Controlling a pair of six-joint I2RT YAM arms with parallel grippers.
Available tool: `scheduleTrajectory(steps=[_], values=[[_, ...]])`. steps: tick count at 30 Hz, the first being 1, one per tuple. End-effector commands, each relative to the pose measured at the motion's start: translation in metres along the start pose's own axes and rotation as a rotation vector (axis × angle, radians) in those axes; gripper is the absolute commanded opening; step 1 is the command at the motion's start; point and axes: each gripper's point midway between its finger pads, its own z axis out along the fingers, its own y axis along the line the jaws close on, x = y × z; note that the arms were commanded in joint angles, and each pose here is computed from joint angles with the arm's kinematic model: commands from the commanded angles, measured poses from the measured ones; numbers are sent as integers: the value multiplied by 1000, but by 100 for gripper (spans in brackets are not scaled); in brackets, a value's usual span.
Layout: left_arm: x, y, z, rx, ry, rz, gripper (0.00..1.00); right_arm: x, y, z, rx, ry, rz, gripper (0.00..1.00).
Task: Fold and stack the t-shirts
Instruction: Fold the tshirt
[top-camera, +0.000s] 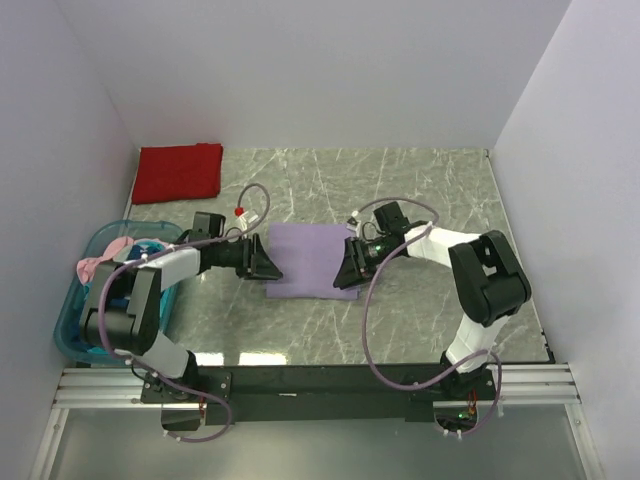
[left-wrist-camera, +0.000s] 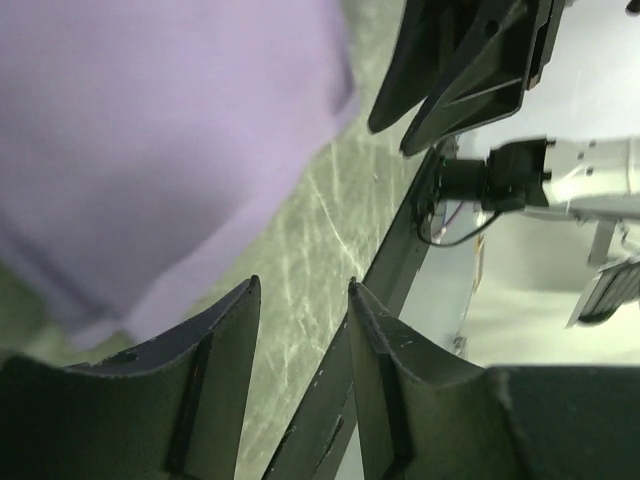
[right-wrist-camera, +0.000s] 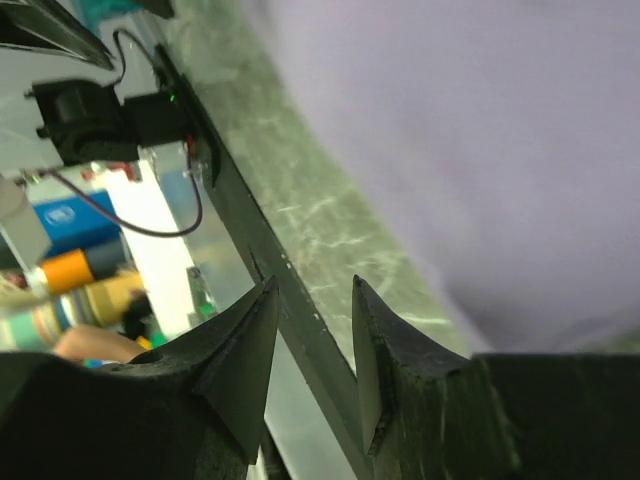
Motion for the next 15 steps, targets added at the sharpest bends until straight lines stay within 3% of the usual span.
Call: scheduleTrajectory(steps=[1, 8, 12, 15], values=[[23, -9, 9, 28, 55, 37, 46, 9, 28, 11, -25, 39, -101, 43], [25, 33, 31, -10, 76, -121, 45, 12, -4, 46, -4, 112, -49, 42], [26, 59, 26, -46, 76, -217, 45, 11, -38, 38, 35, 106, 40, 42], [21, 61, 17, -55, 61, -189, 47, 12, -54, 26, 71, 99, 68, 42]])
